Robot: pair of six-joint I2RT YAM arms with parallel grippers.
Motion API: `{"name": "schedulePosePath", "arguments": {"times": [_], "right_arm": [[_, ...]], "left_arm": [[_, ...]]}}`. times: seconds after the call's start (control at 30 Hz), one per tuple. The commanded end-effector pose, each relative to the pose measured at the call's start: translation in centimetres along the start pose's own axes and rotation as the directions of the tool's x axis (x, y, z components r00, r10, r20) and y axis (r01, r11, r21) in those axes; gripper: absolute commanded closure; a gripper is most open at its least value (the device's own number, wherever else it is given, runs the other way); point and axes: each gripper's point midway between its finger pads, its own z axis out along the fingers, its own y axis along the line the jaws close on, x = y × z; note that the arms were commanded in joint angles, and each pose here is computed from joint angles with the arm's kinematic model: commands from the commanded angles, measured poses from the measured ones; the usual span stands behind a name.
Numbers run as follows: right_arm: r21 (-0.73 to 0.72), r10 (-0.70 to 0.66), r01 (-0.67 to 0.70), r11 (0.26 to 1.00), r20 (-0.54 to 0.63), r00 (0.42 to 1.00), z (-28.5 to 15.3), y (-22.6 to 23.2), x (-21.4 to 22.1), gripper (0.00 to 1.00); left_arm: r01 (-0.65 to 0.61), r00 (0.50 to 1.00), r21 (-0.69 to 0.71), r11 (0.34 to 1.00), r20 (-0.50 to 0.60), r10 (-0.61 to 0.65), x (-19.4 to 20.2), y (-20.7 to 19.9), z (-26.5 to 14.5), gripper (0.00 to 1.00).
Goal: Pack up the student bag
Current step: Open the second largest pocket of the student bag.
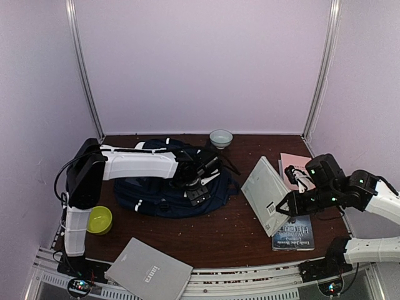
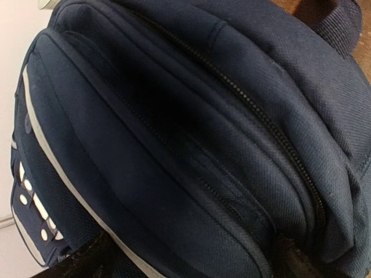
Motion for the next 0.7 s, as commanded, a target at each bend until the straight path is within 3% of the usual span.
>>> {"name": "schedulePosePath", "arguments": {"times": [0.0,0.1,0.17,0.2,0.5,0.67], "right_arm": [[-0.107,-0.009,0.025,0.994,0.144,0.99,-1.3,2.5,-3.3,1.0],[-0.107,-0.008,0.022,0.994,0.134,0.991,-0.9,2.4,-3.1,1.0],[-0.109,-0.012,0.025,0.994,0.127,0.992,-0.8,2.5,-3.1,1.0],[-0.107,-0.013,0.026,0.994,0.124,0.992,-0.7,2.5,-3.0,1.0],[-0.112,-0.023,0.038,0.993,0.124,0.992,-1.2,2.7,-3.0,1.0],[-0.155,-0.039,0.051,0.987,0.077,0.996,-0.3,3.7,-2.4,1.0]], "left_arm": [[-0.047,0.996,-0.146,0.988,-0.087,0.034,1.5,2.7,0.7,0.18],[-0.057,0.996,-0.073,0.996,-0.076,0.052,1.7,1.3,1.1,0.6],[-0.07,0.996,0.01,0.998,-0.049,0.07,1.6,-0.2,1.2,0.94],[-0.067,0.997,0.028,0.997,-0.037,0.068,1.7,-0.5,1.0,1.0],[0.091,0.971,-0.09,0.992,0.23,-0.068,-0.4,5.6,-8.4,1.0],[0.126,0.951,-0.126,0.984,0.296,-0.083,-0.2,7.9,-12.2,1.0]]}}
